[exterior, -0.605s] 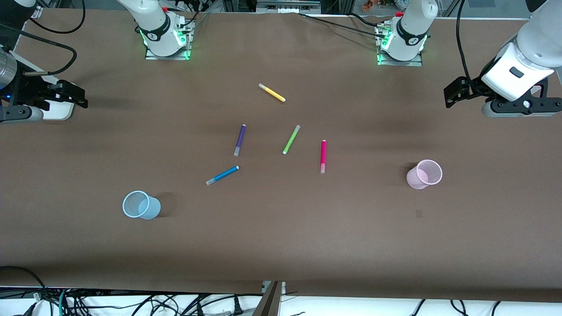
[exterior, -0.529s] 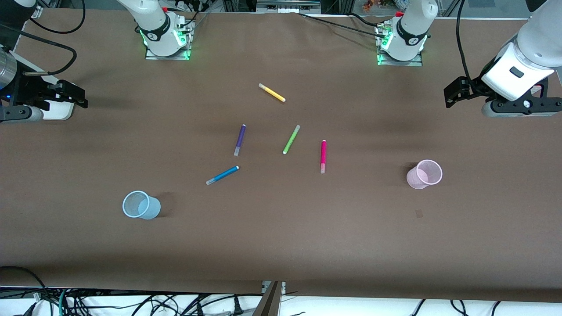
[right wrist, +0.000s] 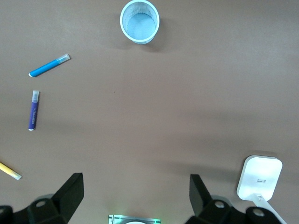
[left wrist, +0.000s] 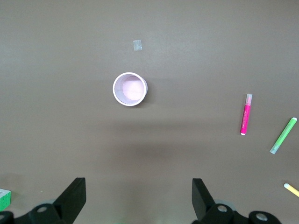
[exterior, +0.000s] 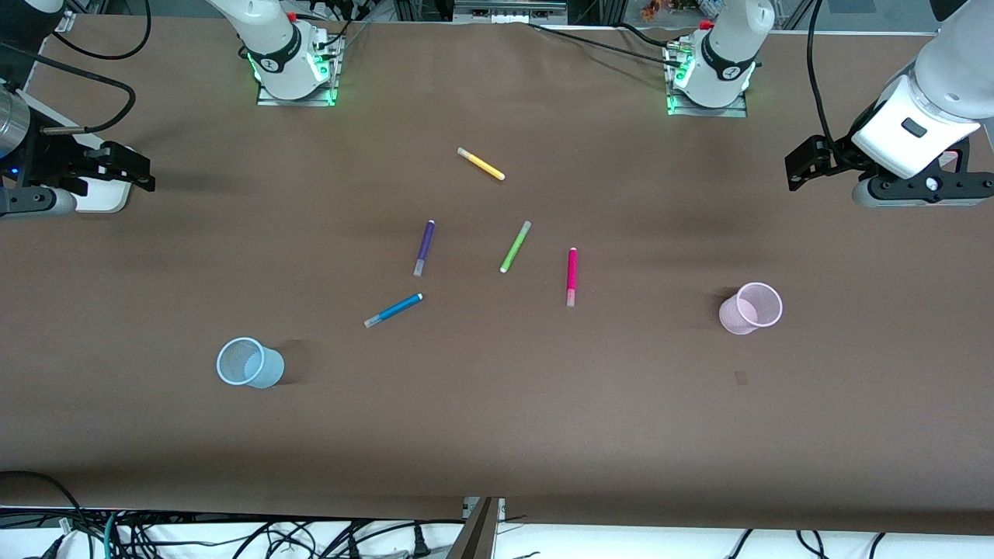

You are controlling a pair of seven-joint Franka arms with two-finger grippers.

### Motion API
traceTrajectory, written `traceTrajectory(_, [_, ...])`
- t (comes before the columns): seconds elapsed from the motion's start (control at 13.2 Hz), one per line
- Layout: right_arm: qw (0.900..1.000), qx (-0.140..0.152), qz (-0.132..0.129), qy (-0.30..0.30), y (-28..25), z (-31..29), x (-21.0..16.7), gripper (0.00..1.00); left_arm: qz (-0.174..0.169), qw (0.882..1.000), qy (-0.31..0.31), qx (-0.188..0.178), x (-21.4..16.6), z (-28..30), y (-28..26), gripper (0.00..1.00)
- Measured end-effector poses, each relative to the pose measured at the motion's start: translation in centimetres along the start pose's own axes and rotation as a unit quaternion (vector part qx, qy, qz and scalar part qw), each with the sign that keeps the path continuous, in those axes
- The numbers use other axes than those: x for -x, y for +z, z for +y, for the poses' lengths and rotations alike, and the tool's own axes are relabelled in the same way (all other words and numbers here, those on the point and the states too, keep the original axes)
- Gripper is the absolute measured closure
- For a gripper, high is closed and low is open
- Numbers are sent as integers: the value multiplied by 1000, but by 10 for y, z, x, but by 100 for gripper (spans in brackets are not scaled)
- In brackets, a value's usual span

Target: Place pink and blue markers in matching cups

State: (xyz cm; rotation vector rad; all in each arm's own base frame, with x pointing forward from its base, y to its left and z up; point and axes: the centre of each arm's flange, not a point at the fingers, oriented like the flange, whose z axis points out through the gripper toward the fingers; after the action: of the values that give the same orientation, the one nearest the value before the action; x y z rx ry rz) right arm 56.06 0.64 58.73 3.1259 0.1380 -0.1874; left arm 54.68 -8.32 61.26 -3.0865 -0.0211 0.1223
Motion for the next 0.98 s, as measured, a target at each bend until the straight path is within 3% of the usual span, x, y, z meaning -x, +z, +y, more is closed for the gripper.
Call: traceTrajectory(0.98, [1000,-1,-26,-7,43,-7,-30,0,-15,1000,4,3,-4,33,15,0])
